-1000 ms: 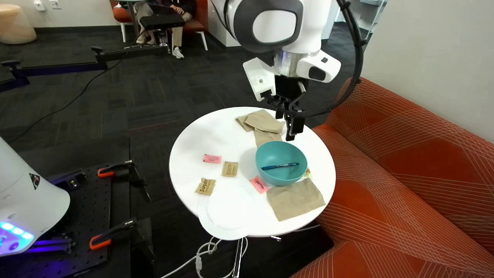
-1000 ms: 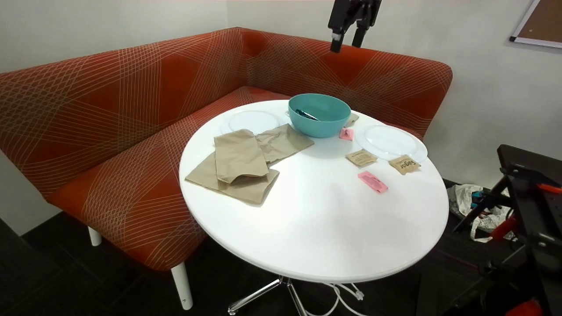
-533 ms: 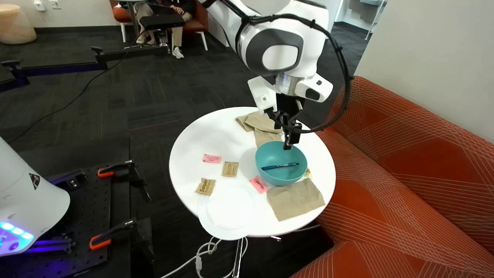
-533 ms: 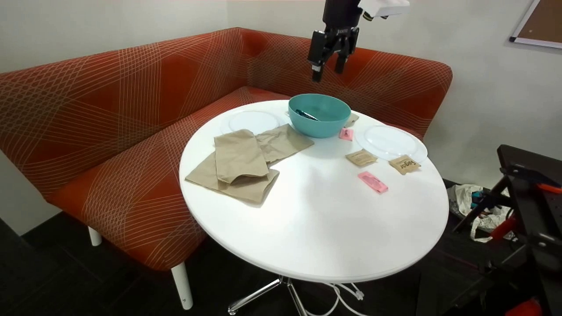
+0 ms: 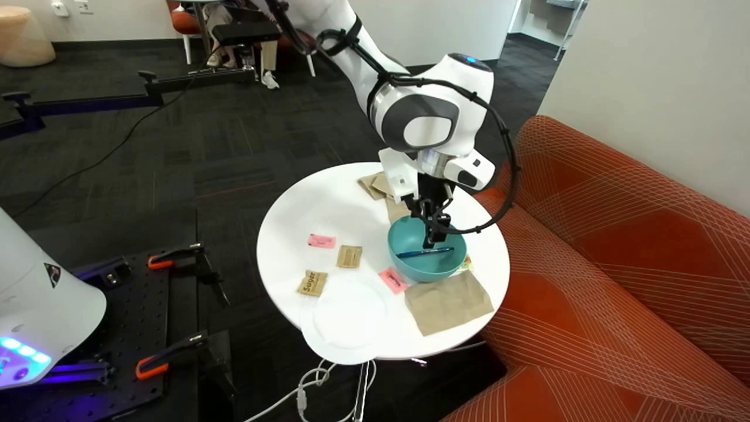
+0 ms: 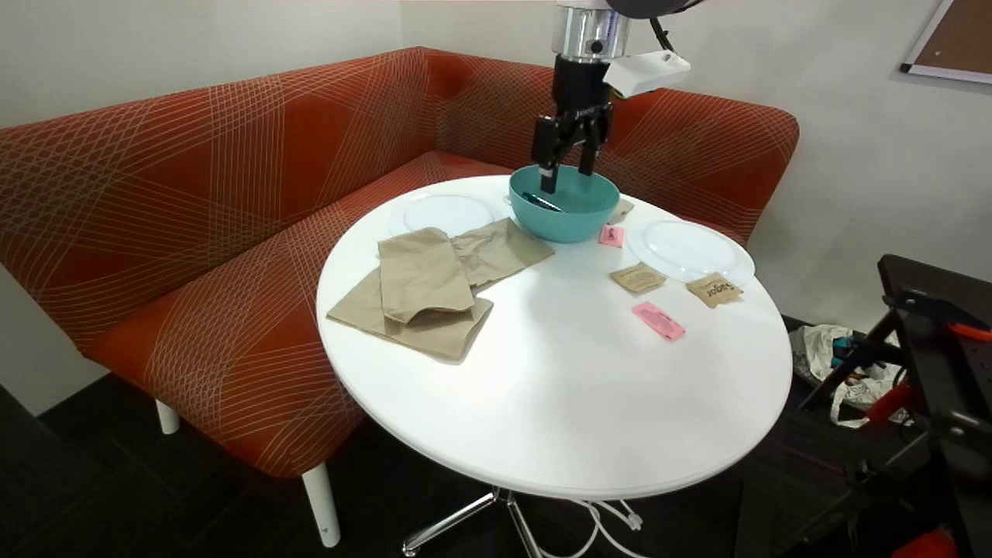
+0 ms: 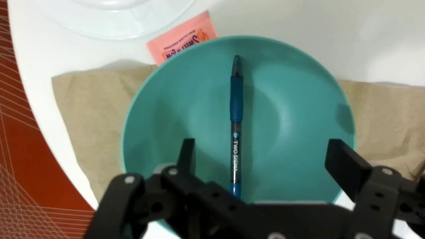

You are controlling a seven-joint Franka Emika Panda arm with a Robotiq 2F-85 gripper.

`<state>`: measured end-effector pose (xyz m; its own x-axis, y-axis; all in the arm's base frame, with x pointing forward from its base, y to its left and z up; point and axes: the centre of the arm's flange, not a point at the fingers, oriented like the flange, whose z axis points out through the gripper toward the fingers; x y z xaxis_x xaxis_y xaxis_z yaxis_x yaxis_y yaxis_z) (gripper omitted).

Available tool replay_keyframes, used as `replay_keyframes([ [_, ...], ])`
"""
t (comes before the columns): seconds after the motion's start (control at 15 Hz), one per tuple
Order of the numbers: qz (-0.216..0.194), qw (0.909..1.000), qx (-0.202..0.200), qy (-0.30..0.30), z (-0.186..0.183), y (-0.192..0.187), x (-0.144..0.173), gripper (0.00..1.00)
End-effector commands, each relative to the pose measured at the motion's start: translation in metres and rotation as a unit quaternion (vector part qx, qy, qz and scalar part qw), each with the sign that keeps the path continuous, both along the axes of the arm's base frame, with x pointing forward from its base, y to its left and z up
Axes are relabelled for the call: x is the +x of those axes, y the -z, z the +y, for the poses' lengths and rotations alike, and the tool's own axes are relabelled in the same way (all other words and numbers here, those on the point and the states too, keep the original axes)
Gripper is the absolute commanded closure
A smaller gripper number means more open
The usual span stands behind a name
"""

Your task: Take the pen out of the blue bowl and put it on the table

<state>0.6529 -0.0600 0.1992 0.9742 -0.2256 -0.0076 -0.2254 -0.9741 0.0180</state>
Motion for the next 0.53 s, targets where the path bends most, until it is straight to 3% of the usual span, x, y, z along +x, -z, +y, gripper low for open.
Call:
replay_keyframes([
  [0.0, -0.011, 0.9998, 0.002, 0.016, -0.001, 0.020, 0.019, 0.00],
  [0.47, -0.015, 0.9995, 0.004, 0.029, -0.010, 0.047, 0.034, 0.00],
])
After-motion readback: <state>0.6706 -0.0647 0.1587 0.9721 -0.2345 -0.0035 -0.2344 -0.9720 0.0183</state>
